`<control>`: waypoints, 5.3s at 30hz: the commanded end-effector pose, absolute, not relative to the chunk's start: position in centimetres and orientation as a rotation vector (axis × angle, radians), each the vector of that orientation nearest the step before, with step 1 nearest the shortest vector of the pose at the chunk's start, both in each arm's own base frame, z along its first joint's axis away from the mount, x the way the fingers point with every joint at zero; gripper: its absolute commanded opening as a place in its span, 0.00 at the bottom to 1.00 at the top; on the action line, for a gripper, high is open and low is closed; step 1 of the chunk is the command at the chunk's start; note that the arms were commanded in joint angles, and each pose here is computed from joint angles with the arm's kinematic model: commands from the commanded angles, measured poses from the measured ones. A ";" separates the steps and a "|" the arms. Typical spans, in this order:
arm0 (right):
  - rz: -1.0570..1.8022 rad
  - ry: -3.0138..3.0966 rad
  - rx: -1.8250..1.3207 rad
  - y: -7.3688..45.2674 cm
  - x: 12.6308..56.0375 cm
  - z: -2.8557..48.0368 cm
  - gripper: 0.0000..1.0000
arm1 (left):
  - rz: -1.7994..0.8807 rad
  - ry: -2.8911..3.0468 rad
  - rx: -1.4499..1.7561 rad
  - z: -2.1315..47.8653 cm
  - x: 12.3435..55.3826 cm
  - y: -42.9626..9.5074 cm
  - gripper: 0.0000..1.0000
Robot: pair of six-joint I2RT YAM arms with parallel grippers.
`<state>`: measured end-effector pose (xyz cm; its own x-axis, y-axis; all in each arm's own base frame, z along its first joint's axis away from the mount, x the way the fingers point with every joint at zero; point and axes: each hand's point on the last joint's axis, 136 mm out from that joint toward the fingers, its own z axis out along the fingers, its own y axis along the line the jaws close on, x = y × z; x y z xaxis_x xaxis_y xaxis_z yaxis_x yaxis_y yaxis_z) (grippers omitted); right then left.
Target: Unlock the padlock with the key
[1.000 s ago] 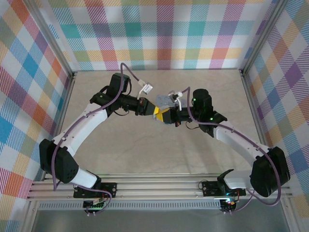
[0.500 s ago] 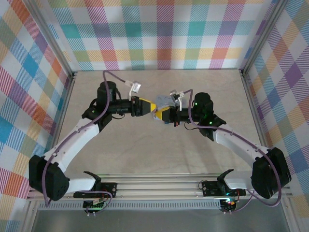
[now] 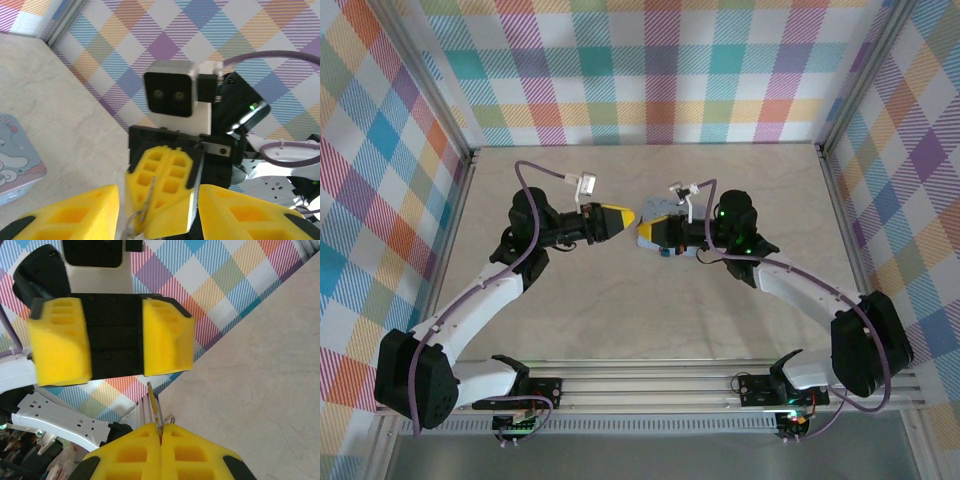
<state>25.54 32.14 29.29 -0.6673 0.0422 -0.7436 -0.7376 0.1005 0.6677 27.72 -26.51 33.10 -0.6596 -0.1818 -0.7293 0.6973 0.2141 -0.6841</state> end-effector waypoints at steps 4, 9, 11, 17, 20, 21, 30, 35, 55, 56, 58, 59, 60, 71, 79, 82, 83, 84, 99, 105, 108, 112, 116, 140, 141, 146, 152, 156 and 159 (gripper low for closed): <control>1.681 1.671 -0.739 32.6 25.1 32.0 0.00 | -1.558 1.736 0.533 33.3 27.3 -27.2 0.44; 1.682 1.675 -0.743 32.6 25.0 31.9 0.00 | -1.531 1.767 0.509 32.4 27.8 -27.1 0.44; 1.684 1.675 -0.747 32.6 24.9 31.9 0.00 | -1.539 1.775 0.515 32.1 27.8 -27.3 0.44; 1.699 1.680 -0.759 32.7 24.8 31.8 0.00 | -1.578 1.781 0.562 31.9 27.3 -27.9 0.40; 1.704 1.676 -0.763 32.8 24.8 31.9 0.00 | -1.589 1.791 0.571 31.7 27.2 -28.2 0.33; 1.705 1.677 -0.763 32.9 24.8 31.9 0.00 | -1.592 1.793 0.574 31.6 27.2 -28.2 0.29; 1.703 1.693 -0.757 32.9 24.9 31.5 0.00 | -1.623 1.797 0.614 31.6 26.6 -28.8 0.08; 1.656 1.743 -0.715 32.7 25.5 31.1 0.00 | -1.590 1.817 0.607 31.3 26.8 -28.7 0.00; 1.531 1.857 -0.596 31.5 26.3 30.2 0.32 | -1.291 1.895 0.483 29.9 28.8 -26.6 0.00; 1.523 1.869 -0.582 31.4 26.4 30.1 0.32 | -1.278 1.893 0.481 29.9 28.9 -26.5 0.00; 1.492 1.912 -0.534 31.2 26.9 29.8 0.34 | -1.247 1.894 0.473 29.8 29.0 -26.3 0.00; 1.471 1.932 -0.499 31.0 27.4 29.7 0.35 | -1.227 1.892 0.473 29.7 29.0 -26.2 0.00; 1.448 1.963 -0.454 30.7 27.8 29.5 0.36 | -1.202 1.893 0.478 29.5 29.0 -26.1 0.00; 1.451 2.112 -0.292 31.0 28.8 30.4 0.41 | -0.894 1.892 0.655 28.1 28.0 -26.9 0.00; 1.403 2.338 -0.124 31.4 28.3 28.5 0.40 | -0.751 1.869 0.679 27.9 28.6 -26.9 0.00; 1.411 2.375 -0.110 31.9 27.9 28.0 0.40 | -0.736 1.862 0.686 27.8 28.8 -27.2 0.00; 1.415 2.383 -0.105 32.1 27.9 27.9 0.40 | -0.733 1.861 0.690 27.8 28.8 -27.3 0.00; 1.419 2.389 -0.102 32.2 27.9 27.7 0.40 | -0.730 1.860 0.693 27.9 28.8 -27.3 0.00; 1.385 2.402 -0.183 32.4 27.6 26.9 0.41 | -0.888 1.856 0.793 27.8 27.3 -29.5 0.00; 1.431 2.226 -0.283 30.3 27.8 29.9 0.43 | -1.075 1.872 0.797 28.3 26.9 -29.4 0.00; 1.505 2.100 -0.377 29.3 27.3 32.1 0.42 | -1.201 1.862 0.810 29.0 26.6 -29.2 0.00; 1.584 1.975 -0.605 29.2 25.1 34.1 0.40 | -1.321 1.847 0.849 30.0 26.0 -29.1 0.00; 1.637 1.919 -0.727 29.1 23.7 34.8 0.39 | -1.405 1.812 0.903 31.6 25.2 -29.4 0.00; 1.706 1.837 -0.842 29.1 22.8 34.5 0.34 | -1.540 1.786 0.999 33.5 23.8 -29.9 0.00; 1.708 1.839 -0.846 29.1 22.7 34.4 0.33 | -1.542 1.783 0.997 33.6 23.8 -29.9 0.00; 1.719 1.855 -0.856 29.4 22.6 33.6 0.34 | -1.549 1.775 0.993 33.9 23.8 -29.9 0.00; 1.732 1.854 -0.860 29.5 22.6 33.3 0.35 | -1.551 1.767 0.987 34.3 23.8 -29.9 0.00; 1.739 1.862 -0.862 29.6 22.6 33.0 0.34 | -1.551 1.766 0.985 34.4 23.8 -29.9 0.00; 1.748 1.864 -0.868 29.7 22.5 32.9 0.29 | -1.554 1.764 0.986 34.5 23.8 -29.9 0.00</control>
